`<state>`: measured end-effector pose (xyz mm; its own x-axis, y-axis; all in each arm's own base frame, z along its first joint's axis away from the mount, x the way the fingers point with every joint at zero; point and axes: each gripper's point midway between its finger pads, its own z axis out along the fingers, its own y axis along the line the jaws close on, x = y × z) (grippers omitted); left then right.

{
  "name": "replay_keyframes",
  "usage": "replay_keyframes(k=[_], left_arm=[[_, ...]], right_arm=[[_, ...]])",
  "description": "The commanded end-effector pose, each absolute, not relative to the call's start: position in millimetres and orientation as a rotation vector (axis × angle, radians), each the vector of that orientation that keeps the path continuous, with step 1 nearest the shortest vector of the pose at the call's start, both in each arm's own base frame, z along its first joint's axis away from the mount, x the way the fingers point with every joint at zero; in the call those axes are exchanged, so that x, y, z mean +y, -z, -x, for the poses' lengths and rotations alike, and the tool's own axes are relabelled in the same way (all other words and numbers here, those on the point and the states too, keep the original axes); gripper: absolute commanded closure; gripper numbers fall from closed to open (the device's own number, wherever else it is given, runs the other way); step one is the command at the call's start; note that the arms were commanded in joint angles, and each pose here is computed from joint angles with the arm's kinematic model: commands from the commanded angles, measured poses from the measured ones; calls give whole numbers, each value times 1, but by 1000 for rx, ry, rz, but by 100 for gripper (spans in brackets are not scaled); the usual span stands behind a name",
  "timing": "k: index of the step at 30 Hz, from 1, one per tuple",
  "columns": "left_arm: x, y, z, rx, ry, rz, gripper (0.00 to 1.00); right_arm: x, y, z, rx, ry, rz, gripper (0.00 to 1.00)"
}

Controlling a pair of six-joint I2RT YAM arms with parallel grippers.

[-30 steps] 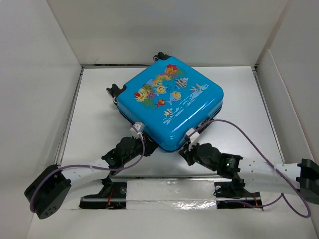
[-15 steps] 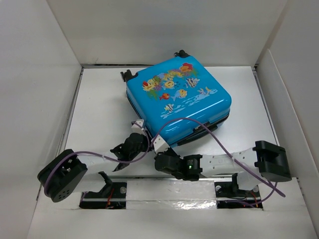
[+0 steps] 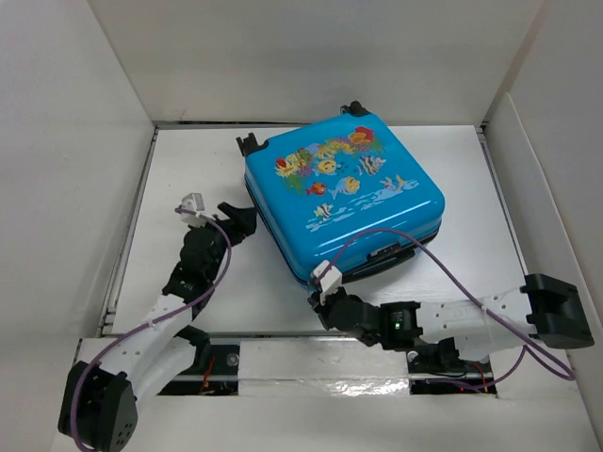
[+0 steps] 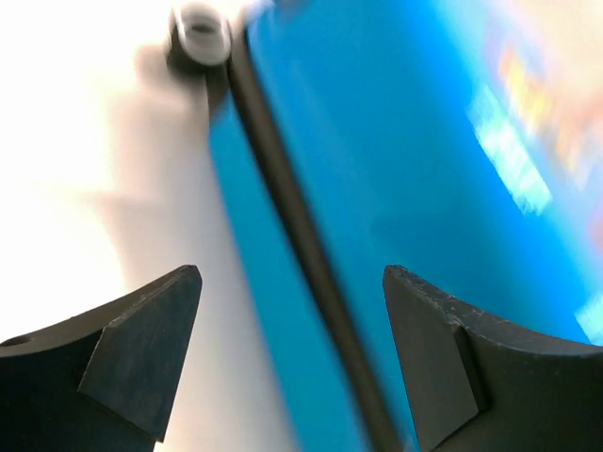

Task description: Pack the luggage

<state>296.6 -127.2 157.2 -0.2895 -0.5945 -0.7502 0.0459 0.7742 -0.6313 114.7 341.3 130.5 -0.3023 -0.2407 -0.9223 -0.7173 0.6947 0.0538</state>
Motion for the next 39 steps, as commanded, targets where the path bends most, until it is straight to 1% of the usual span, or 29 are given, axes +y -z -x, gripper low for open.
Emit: replay_keyframes(k=[1,2,3,4,6,7,8,9,10,11,13,16,19,20,23,28,32,35,36,38,39], left_arm=[[-118,-224,-322,1605,765,491,24],[-103,-239,-334,1557,749,534,25],[-107,-234,-338,1577,763,545,25],[-93,-246,-349,1515,771,575,25],[-94,-237,-371,1540,807,617,25],[-92,-259,-386,1507,824,611,24],[-99,-241,-404,1579,819,615,24],[-96,-239,-418,1599,809,625,22],[-97,-259,-436,1593,825,616,22],[-103,-239,-452,1667,856,604,22],[-116,-235,-476,1709,907,588,21],[-123,-233,-499,1739,920,567,22],[-123,-235,-512,1750,900,553,22],[-124,-225,-518,1772,891,563,23],[-127,-219,-528,1784,900,560,24],[-134,-232,-542,1744,959,543,28],[-154,-231,-546,1756,992,516,32],[-157,-226,-547,1745,1024,526,40],[-162,-227,-545,1740,1043,521,52],[-164,-227,-543,1721,1070,526,71],[-160,-228,-543,1710,1072,522,97]], right_arm=[[381,-172,-43,1786,-1001,899,100],[380,-173,-41,1785,-1008,909,100],[379,-173,-41,1784,-1004,916,100],[379,-171,-41,1785,-1002,920,100],[380,-171,-40,1782,-1001,930,100],[379,-168,-40,1790,-990,936,100],[380,-168,-40,1790,-989,937,100],[381,-168,-39,1790,-994,941,100],[381,-169,-39,1785,-998,939,100],[382,-167,-39,1787,-997,942,100],[383,-166,-38,1787,-1001,946,100],[384,-162,-38,1792,-992,953,100],[382,-158,-39,1798,-982,956,100],[381,-158,-39,1799,-982,954,100],[380,-155,-40,1802,-975,953,100],[380,-150,-39,1812,-969,958,100],[379,-146,-41,1824,-955,948,100],[376,-147,-46,1826,-945,928,100],[374,-148,-50,1829,-939,917,100],[367,-143,-55,1845,-920,899,100],[363,-148,-61,1842,-927,868,100]])
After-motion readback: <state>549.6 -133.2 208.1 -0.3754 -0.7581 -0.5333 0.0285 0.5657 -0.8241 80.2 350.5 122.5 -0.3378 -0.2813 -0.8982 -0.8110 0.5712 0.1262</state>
